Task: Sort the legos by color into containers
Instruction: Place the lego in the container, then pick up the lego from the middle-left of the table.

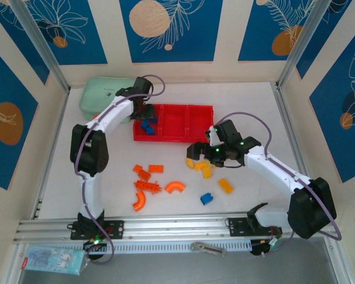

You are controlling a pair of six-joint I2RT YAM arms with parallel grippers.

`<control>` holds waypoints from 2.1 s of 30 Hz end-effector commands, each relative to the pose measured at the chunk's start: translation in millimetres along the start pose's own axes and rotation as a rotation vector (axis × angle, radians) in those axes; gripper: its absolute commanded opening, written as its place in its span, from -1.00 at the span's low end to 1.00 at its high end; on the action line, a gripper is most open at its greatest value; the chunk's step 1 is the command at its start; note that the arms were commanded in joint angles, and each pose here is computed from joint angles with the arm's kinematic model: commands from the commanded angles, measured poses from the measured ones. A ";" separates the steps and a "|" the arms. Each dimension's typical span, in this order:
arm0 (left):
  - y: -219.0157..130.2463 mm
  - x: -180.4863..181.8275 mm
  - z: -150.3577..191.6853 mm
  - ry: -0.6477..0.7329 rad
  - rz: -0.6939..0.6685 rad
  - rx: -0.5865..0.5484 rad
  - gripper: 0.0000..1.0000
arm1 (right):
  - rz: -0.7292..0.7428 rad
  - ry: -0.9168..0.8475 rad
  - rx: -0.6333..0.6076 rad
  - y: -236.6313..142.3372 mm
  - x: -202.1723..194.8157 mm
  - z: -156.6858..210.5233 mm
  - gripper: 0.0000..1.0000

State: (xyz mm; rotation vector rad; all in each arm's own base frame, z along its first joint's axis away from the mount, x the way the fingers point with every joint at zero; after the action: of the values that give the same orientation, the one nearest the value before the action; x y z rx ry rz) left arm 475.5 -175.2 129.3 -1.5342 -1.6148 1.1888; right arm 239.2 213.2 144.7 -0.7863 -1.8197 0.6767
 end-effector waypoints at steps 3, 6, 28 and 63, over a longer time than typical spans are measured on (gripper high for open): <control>-14.2 -7.5 -7.8 0.019 0.036 -0.004 0.36 | -0.023 -0.009 0.005 0.2 4.6 -11.0 0.98; -22.1 -8.1 -8.4 0.014 0.045 -0.012 0.39 | -0.022 -0.008 0.027 1.8 3.9 -11.4 0.98; -117.7 -80.7 149.9 0.154 0.321 0.016 0.45 | 0.112 0.030 0.042 -33.8 -26.7 29.5 0.98; -111.4 -176.0 400.6 0.641 0.571 0.277 0.51 | 0.328 0.372 -0.041 -77.3 -73.3 104.9 0.98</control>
State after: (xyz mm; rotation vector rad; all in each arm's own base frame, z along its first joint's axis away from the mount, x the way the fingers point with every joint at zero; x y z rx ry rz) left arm 112.3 -406.7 99.8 -1.9880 -0.6879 0.9938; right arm 144.9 97.8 124.5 -1.1607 -1.4108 0.6930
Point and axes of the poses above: each hand's point on the last joint's axis, 136 mm out from that joint toward the fingers, its own y axis out along the fingers, its own x axis along the line the jaws close on, z = x × y, the point moved 1 cm from there along -y, back along the fingers, and after that the axes turned 13 degrees about -y, right-handed, at the moved point
